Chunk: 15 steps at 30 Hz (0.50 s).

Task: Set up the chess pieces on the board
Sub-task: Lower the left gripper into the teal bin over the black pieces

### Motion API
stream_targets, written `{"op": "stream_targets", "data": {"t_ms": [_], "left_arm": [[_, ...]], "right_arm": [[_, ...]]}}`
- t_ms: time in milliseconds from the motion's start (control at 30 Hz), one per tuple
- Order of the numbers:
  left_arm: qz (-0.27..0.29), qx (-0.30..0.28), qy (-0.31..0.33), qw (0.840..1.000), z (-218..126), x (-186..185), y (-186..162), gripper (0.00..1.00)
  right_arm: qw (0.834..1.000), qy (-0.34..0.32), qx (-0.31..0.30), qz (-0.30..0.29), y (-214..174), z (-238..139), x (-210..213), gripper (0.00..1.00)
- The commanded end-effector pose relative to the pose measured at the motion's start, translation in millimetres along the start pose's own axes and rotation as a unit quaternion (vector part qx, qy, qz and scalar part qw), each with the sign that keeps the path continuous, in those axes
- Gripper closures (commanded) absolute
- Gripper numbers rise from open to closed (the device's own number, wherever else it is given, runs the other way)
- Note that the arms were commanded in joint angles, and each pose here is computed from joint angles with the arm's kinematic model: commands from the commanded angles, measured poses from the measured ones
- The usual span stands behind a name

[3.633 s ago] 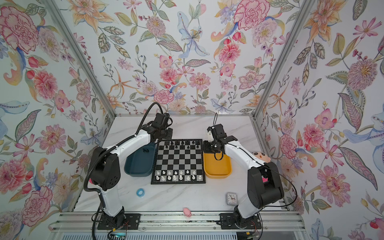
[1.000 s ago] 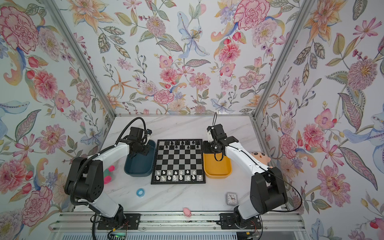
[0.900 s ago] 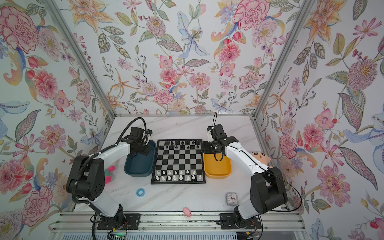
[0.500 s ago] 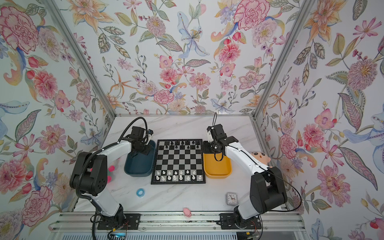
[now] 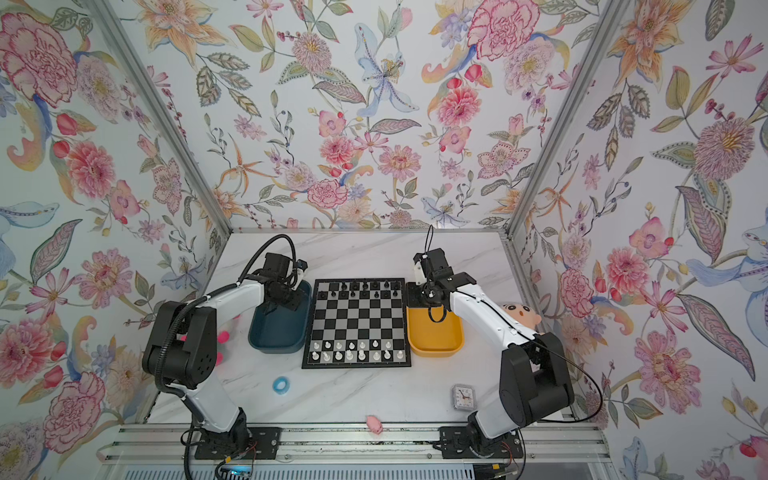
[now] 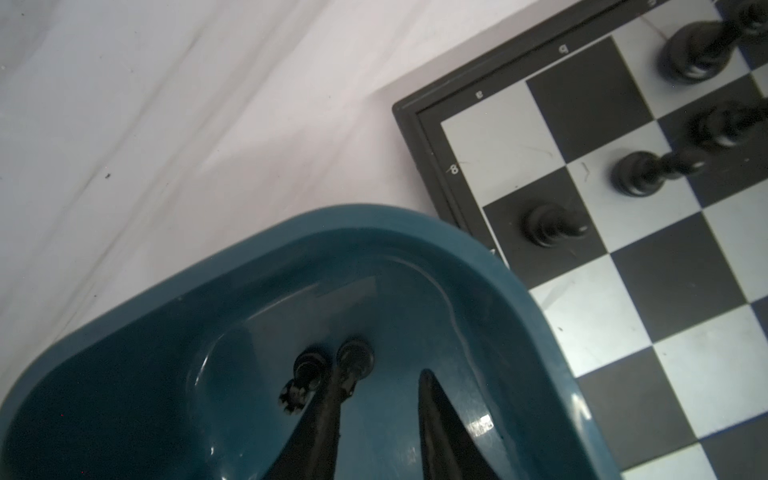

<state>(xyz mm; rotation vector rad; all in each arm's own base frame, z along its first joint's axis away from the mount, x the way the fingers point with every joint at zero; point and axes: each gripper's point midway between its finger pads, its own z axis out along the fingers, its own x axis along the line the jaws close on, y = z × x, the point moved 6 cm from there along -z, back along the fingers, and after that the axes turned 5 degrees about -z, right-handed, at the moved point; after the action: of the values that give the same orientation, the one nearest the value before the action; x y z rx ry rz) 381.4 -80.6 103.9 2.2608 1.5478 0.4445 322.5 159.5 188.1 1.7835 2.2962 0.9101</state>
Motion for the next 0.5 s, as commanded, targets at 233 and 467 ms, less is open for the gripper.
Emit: {"op": "stream_targets", "data": {"t_ms": [233, 467], "left_arm": [[-0.014, 0.029, 0.0, 0.999, 10.9, 4.2, -7.3, 0.66], [-0.016, 0.039, 0.005, 0.999, 13.0, 5.7, -10.5, 0.66]], "right_arm": [[1.0, 0.0, 0.013, 0.006, -6.0, 6.5, -3.8, 0.79], [1.0, 0.0, 0.014, 0.006, -6.8, 6.2, -3.8, 0.79]]}}
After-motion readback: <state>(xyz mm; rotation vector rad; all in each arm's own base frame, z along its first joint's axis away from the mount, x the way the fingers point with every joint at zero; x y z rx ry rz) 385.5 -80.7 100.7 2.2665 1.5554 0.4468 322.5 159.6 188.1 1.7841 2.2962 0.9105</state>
